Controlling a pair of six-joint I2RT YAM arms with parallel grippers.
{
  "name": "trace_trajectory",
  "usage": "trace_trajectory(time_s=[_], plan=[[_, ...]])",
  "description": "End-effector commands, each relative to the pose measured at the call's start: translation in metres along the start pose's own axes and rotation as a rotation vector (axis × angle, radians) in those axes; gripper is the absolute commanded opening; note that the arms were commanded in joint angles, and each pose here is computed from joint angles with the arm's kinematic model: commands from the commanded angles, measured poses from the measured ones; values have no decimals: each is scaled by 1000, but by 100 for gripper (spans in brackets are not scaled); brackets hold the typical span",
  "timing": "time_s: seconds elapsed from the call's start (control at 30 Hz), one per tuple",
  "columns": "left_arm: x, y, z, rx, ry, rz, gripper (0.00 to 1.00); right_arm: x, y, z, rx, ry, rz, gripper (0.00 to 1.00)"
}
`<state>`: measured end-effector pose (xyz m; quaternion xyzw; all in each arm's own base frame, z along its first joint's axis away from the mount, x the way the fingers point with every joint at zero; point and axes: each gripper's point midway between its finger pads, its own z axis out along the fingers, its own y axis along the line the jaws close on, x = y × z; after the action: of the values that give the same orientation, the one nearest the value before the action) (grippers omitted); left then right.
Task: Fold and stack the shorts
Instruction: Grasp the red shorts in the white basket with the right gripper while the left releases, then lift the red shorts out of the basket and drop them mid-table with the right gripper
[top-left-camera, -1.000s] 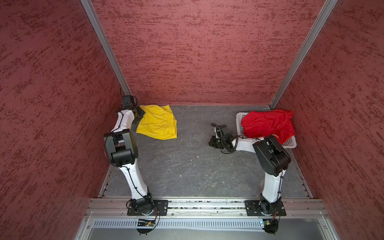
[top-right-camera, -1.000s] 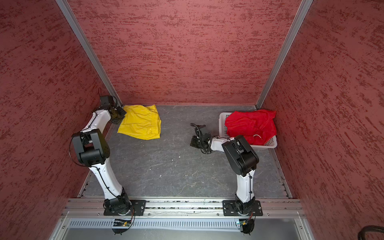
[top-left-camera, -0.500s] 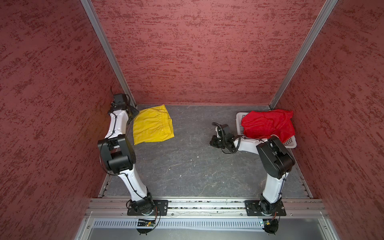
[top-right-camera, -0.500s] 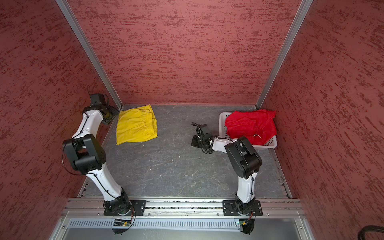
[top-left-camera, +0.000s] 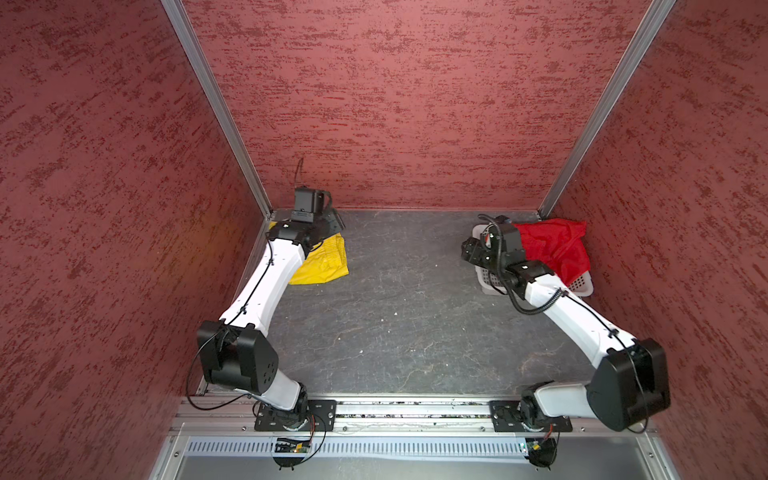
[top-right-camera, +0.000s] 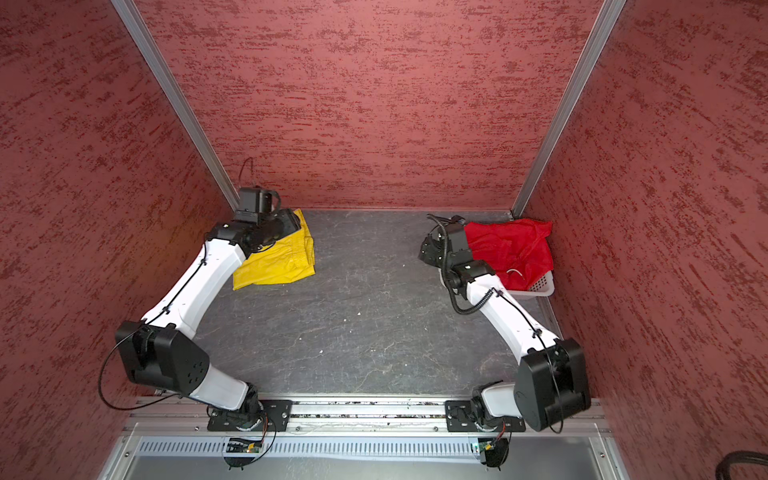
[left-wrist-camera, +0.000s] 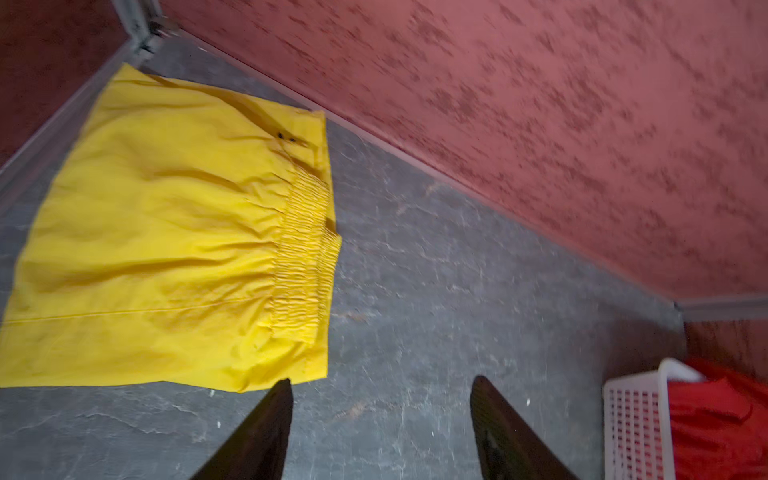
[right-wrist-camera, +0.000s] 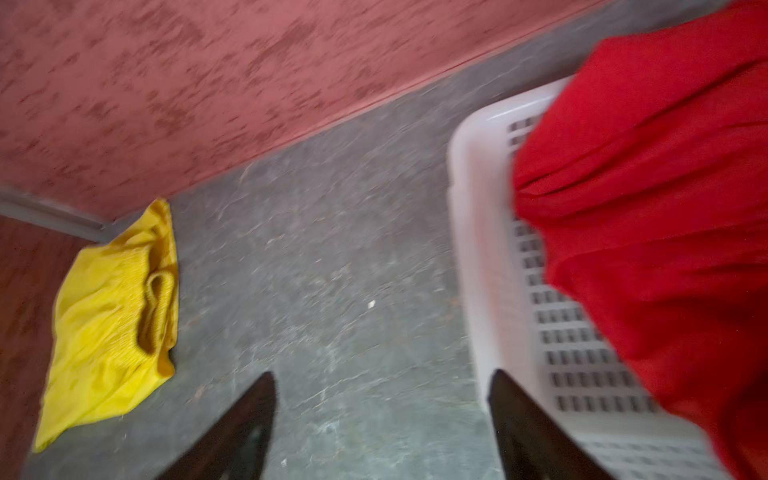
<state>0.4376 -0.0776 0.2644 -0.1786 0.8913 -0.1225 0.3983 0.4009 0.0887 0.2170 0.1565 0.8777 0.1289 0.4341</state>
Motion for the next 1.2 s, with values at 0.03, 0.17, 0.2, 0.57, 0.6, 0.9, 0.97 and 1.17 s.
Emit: trace_trajectory(time_s=[0.03,0.17,0.2,0.57,0.6,0.9,0.97,1.17], plan=[[33,-41,-3,70,40,181,70,-23,-91,-18,292,-26,48,99],[66,-58,2,118,126,239,71,-17,-151,-14,378,39,171,99],[71,-59,4,121,141,244,71,-11,-161,-10,379,59,199,99],[96,-60,26,134,239,247,72,59,-195,64,317,266,342,84],[96,-62,27,141,243,246,71,61,-193,68,292,271,358,74],[87,-71,20,166,230,238,45,-32,-158,17,208,36,328,0],[87,-72,18,171,232,227,44,-67,-142,-15,180,-57,300,0],[86,-71,13,172,231,207,44,-139,-80,-91,30,-240,217,0]])
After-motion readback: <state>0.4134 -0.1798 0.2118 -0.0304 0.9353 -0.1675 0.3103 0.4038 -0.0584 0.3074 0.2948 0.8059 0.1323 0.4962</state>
